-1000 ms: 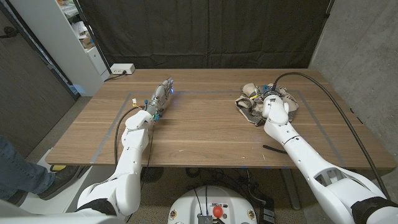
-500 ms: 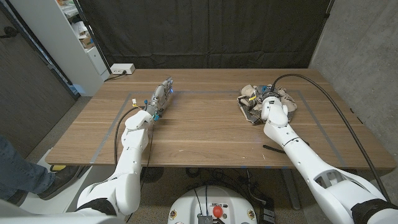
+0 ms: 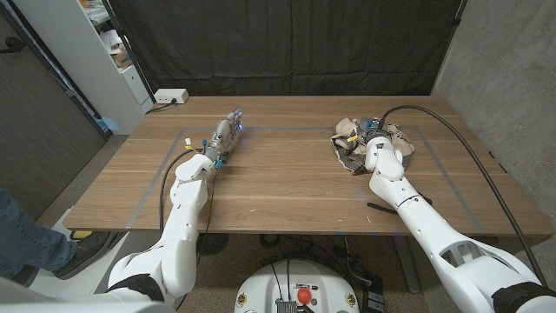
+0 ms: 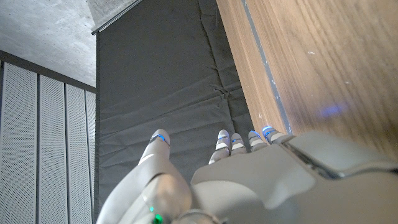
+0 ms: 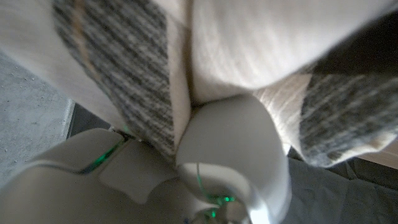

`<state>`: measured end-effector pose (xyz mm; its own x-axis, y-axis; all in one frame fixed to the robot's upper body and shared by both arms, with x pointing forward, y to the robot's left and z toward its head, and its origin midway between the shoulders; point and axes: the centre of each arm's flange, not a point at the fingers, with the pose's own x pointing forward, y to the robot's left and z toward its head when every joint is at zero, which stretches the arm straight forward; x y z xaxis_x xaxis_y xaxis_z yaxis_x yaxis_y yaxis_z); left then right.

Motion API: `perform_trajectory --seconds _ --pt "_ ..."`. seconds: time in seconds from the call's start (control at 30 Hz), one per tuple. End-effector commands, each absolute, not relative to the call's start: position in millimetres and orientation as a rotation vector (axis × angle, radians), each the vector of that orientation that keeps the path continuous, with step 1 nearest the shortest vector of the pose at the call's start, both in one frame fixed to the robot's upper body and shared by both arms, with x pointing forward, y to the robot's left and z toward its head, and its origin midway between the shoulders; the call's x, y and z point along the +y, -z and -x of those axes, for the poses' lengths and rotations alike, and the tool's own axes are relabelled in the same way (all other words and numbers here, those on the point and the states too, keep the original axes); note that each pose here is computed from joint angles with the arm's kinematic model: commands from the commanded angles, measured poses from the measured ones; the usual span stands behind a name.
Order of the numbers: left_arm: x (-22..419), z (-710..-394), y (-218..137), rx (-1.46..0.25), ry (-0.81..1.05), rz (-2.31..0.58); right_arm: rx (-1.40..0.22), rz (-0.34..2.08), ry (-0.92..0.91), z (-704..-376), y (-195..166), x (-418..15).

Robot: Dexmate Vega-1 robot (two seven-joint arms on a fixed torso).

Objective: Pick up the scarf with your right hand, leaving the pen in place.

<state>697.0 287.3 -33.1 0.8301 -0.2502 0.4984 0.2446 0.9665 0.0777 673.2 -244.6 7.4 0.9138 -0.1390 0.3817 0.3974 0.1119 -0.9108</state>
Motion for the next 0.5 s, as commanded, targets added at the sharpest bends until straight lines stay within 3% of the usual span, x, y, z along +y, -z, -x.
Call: perform_trajectory --seconds 0.03,0.5 --pt "285 -699 33 -0.531 0.269 -0.01 -0.285 1.39 0.449 -662 -16 -246" --pt "285 -699 30 -0.538 0.272 -0.014 -0.325 1.385 0.481 -650 -24 -245"
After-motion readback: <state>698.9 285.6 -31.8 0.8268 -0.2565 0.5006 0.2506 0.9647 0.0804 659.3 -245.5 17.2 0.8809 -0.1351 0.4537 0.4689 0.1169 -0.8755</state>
